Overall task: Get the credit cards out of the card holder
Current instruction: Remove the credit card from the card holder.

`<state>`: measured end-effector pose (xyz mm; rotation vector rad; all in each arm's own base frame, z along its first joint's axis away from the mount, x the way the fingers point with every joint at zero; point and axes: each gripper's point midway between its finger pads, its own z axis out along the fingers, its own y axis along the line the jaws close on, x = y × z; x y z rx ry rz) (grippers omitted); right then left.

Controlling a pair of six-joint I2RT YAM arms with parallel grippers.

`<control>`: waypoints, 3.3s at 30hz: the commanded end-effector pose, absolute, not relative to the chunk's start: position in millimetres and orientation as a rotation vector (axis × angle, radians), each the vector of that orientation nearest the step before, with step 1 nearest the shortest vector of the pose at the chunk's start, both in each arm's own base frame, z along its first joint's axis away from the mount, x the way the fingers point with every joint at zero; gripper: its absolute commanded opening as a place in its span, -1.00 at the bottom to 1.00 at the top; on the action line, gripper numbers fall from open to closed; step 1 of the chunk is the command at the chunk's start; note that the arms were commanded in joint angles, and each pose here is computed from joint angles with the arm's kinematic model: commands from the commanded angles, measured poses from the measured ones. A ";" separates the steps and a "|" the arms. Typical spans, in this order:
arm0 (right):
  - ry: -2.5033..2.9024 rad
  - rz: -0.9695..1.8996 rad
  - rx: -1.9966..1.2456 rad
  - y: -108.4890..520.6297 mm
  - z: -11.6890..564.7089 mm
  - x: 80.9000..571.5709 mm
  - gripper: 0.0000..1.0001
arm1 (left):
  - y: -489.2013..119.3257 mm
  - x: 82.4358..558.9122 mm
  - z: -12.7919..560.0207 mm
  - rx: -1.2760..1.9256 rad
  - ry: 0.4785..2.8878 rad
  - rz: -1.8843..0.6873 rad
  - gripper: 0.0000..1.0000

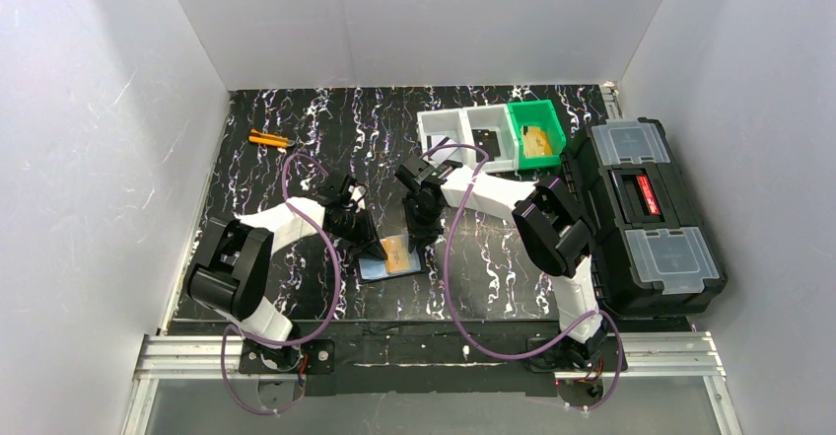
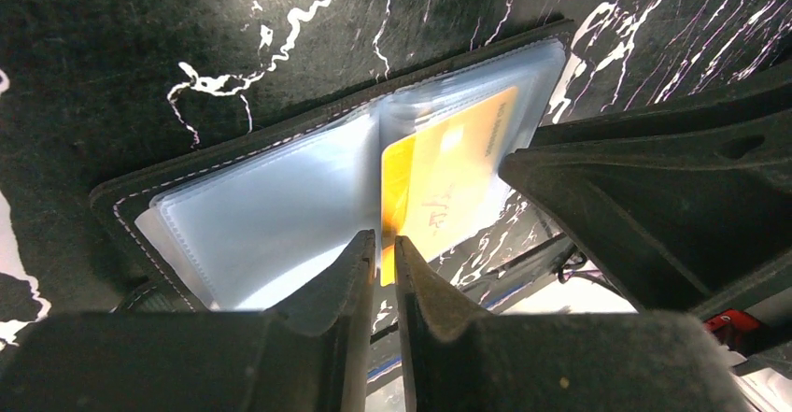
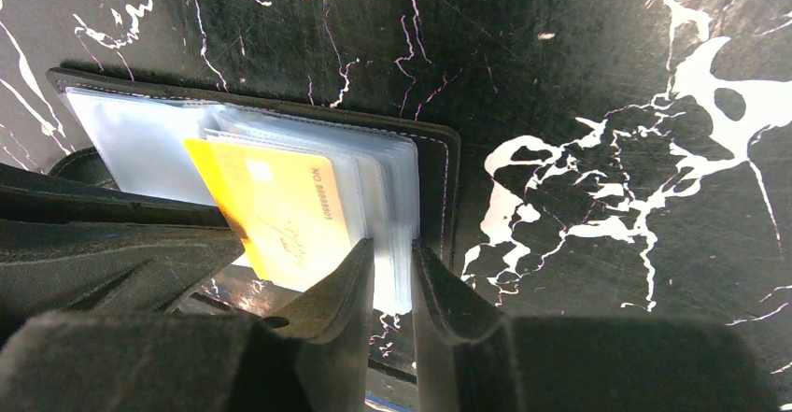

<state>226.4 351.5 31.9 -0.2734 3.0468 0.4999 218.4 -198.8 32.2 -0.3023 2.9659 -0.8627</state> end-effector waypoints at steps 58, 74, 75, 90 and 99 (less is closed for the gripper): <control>3.090 0.381 -0.272 324.6 11.4 224.6 -0.49 | -153.8 212.5 54.4 -0.473 2.921 -0.730 -1.00; 2.975 0.538 -0.323 346.2 60.2 239.9 0.06 | -158.0 222.5 87.8 -0.380 2.853 -0.783 -1.00; 2.952 0.553 -0.327 347.6 70.2 242.8 0.13 | -159.7 223.9 92.0 -0.371 2.842 -0.797 -1.00; 2.575 1.260 -0.085 340.0 190.5 274.0 0.79 | -195.4 270.7 184.0 -0.337 2.597 -1.121 -1.00; 2.349 1.747 0.018 343.6 232.0 269.5 0.65 | -223.1 287.1 239.8 -0.363 2.403 -1.451 -1.00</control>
